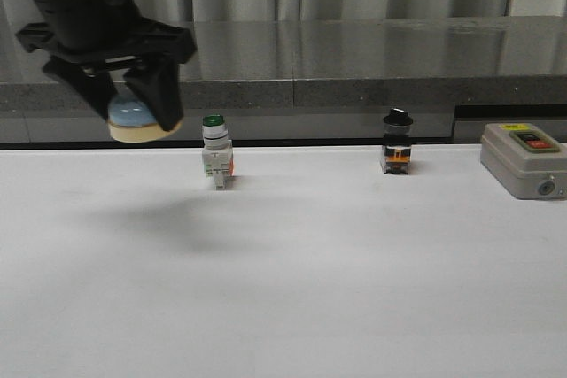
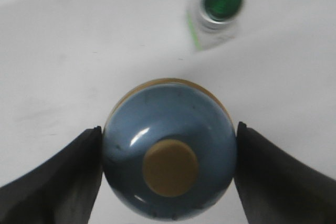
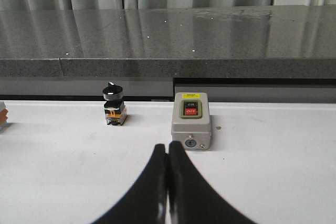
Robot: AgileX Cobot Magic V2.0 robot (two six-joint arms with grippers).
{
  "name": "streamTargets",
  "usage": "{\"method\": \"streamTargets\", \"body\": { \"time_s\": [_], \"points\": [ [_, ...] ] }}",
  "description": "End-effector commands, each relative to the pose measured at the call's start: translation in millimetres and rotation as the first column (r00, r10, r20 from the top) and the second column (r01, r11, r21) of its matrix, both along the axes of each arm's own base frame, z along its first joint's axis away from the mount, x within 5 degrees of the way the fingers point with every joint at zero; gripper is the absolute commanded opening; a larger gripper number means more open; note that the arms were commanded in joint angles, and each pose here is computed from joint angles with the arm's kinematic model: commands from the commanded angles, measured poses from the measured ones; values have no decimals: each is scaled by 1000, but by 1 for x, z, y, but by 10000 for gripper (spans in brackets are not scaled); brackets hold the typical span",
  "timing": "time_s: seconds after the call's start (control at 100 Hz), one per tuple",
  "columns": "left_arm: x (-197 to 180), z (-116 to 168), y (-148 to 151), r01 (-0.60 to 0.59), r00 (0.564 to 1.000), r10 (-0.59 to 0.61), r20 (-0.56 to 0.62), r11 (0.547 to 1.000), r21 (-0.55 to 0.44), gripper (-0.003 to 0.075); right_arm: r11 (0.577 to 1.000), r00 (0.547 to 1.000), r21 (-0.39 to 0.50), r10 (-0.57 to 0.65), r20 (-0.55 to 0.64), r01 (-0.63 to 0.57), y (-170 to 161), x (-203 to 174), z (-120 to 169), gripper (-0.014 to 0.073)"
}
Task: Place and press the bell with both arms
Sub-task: 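Lift the bell with the left gripper and carry it toward the table center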
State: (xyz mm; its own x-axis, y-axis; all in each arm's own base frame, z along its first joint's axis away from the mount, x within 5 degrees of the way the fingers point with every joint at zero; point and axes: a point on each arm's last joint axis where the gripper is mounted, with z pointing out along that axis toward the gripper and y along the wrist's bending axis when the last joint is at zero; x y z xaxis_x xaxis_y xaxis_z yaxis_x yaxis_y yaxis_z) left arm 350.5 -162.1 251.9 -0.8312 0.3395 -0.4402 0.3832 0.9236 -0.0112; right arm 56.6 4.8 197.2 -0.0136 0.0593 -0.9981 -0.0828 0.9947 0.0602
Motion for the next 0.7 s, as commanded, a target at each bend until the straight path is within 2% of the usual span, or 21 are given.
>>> {"method": "streamTargets", "body": {
  "time_s": [0.0,0.18,0.39,0.69],
  "points": [
    [-15,26,-27,76,995,-72,75,996,-52,352,1000,993,3,-8,119,8,-1,-3,15,-64],
    [-37,12,-76,210,976,-206,70,976,-50,352,1000,993,3,-8,119,8,-1,-3,15,-64],
    [-53,-17,-116,305,952,-304,40,951,-40,352,1000,993,3,-8,119,8,-1,-3,15,-64],
    [-61,-48,-138,349,937,-349,-10,937,-23,352,1000,993,3,-8,119,8,-1,-3,15,-64]
  ]
}}
